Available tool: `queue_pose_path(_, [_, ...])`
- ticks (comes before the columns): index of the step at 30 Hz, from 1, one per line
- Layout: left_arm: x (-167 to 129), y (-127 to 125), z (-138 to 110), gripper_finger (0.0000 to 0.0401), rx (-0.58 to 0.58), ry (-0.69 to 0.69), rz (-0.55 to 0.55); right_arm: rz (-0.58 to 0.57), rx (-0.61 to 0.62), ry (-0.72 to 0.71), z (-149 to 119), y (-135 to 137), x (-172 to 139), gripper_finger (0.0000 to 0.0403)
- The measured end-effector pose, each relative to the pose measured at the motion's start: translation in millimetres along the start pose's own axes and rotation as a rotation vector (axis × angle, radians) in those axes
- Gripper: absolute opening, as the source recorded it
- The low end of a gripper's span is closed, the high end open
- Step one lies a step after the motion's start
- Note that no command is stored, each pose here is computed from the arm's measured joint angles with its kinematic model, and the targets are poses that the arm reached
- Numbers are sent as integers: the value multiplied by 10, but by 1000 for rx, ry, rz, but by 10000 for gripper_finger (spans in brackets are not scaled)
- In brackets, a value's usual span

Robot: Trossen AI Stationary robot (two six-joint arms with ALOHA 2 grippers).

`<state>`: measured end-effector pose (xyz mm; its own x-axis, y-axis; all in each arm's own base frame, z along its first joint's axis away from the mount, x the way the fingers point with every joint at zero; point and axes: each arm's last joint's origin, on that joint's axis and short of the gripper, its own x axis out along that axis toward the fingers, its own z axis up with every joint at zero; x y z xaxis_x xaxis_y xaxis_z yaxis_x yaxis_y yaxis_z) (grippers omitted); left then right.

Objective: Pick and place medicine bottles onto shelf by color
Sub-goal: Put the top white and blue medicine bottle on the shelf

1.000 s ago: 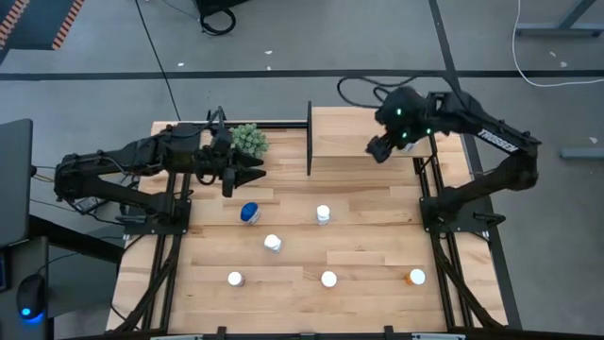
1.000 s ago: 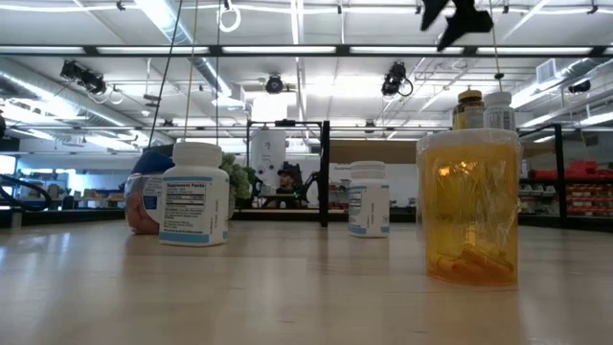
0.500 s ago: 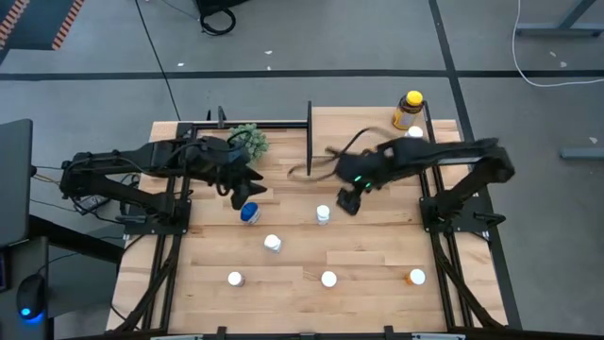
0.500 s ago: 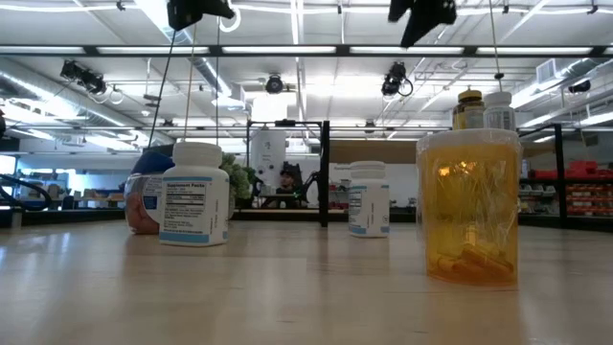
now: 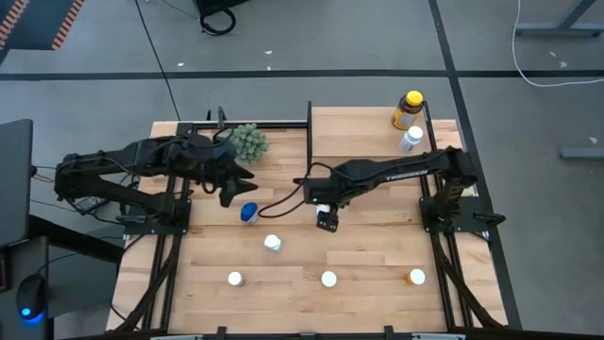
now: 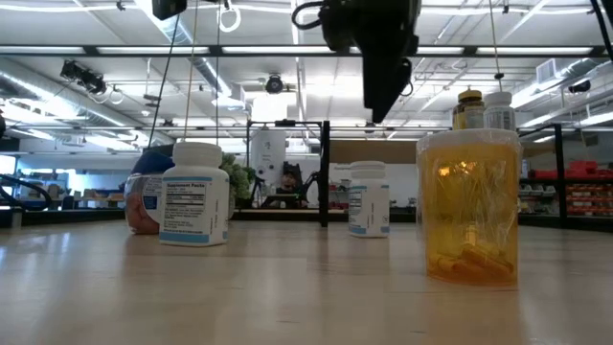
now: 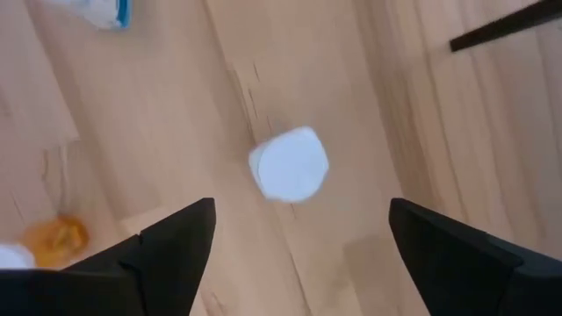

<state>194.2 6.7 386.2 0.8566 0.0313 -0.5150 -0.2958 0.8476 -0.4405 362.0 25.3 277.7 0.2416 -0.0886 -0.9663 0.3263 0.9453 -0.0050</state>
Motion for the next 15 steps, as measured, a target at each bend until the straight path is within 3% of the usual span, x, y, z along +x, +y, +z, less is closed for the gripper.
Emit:
queue_pose_path(6, [-179,1,-1,216,-5,-47,-28,30,22,-50,86,51,80,349])
queue_pose_path(15, [-326,4,-5,212,2,-89,-54,-2,37,44,98,100,385,349])
